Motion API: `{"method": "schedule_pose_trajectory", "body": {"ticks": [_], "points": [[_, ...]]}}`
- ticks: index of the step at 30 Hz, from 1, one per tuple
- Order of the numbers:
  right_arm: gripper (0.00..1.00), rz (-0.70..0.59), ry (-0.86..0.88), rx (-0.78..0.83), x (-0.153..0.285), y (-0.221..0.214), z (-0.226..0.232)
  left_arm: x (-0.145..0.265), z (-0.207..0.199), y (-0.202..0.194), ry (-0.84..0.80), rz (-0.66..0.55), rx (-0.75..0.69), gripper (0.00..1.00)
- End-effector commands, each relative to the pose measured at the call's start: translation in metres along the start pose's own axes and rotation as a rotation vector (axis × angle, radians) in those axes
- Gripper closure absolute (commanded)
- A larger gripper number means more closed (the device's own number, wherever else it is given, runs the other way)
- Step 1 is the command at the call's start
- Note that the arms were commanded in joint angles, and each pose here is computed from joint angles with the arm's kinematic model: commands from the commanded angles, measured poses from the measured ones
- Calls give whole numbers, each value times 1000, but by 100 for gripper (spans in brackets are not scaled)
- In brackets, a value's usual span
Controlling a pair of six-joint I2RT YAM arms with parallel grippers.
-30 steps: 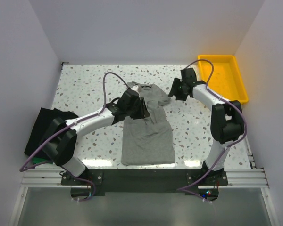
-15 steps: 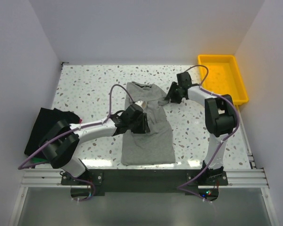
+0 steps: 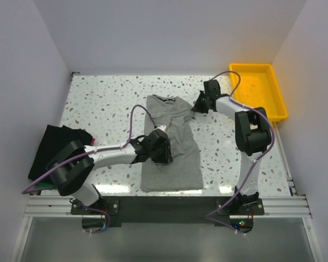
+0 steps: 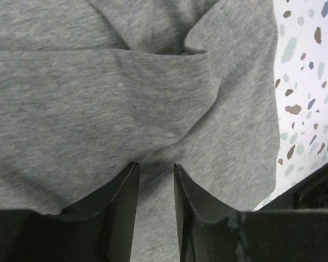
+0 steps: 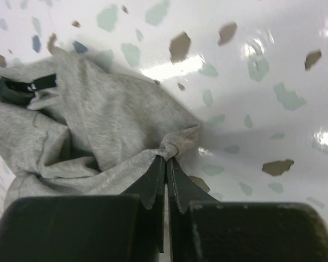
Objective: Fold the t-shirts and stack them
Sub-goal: Fold the tshirt
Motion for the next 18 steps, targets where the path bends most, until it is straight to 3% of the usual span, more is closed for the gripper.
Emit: {"method": "schedule_pose_trajectory", "body": {"ticks": [1, 8, 13, 16, 18], "points": [[100, -148, 25, 98, 18, 47, 19, -1, 7, 0, 50, -49, 12, 64], [100, -236, 56, 287, 28, 92, 42, -7, 14, -4, 88, -31, 11, 64], [100, -163, 23, 372, 5, 86, 43, -9, 15, -5, 93, -22, 6, 64], [93, -140, -3, 386, -4, 76, 38, -8, 12, -4, 81, -23, 9, 64], [83, -126, -29, 391, -9, 70, 32, -6, 10, -3, 70, -25, 10, 64]]}}
Point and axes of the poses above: each gripper's point midway between its finger pads, its own x axis back along the fingers, its own z axis along the line the jaws close on, y = z × x, the point moved 9 cm from there along x, back along the fingers, and after that the axes turned 11 degrees about x, right-handed, at the moved point
